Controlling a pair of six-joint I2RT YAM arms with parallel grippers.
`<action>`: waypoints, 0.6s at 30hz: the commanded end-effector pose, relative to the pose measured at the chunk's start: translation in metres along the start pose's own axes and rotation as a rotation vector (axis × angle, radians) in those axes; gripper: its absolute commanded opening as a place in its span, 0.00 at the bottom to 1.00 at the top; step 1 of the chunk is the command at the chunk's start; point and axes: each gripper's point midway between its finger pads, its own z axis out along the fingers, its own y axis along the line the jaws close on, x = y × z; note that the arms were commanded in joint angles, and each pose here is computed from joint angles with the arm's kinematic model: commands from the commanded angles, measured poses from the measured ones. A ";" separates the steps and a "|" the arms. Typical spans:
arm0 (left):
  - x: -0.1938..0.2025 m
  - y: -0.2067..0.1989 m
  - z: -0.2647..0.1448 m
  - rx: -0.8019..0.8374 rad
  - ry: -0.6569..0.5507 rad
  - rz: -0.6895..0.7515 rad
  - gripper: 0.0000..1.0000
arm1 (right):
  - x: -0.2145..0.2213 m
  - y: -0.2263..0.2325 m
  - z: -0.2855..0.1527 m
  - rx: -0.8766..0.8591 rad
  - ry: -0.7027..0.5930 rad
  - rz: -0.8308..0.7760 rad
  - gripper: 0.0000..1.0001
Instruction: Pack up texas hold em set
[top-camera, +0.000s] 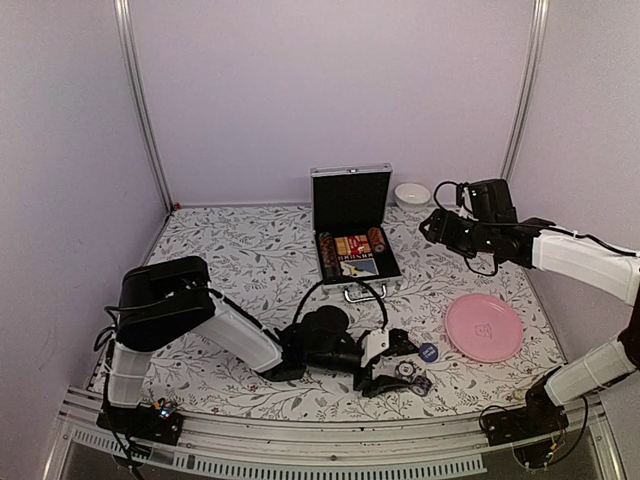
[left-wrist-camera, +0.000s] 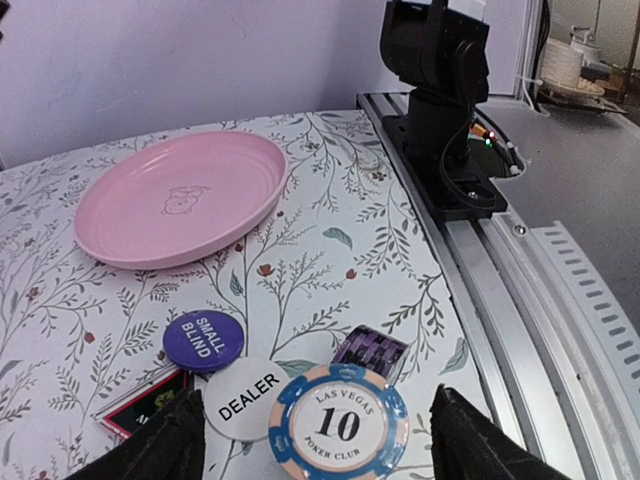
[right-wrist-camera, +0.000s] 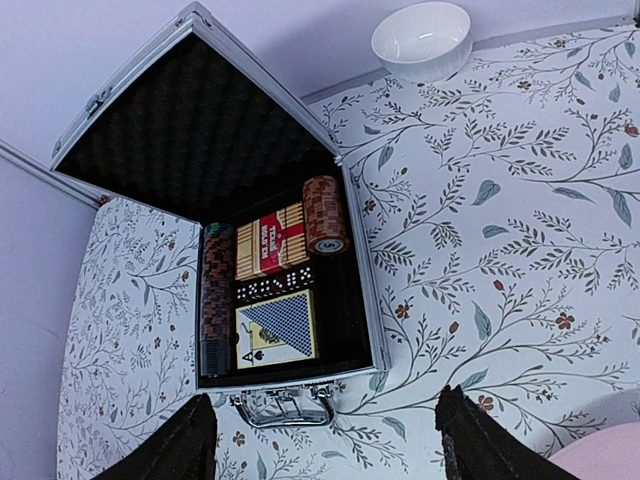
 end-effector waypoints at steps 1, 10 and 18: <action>0.027 -0.009 0.014 0.045 0.108 -0.022 0.77 | -0.003 0.001 -0.007 -0.031 -0.021 0.021 0.76; 0.028 -0.011 0.015 0.052 0.113 -0.024 0.54 | 0.002 -0.003 -0.004 -0.032 -0.015 0.036 0.76; 0.027 -0.012 0.016 0.063 0.108 -0.026 0.48 | 0.005 -0.003 0.001 -0.035 -0.004 0.039 0.76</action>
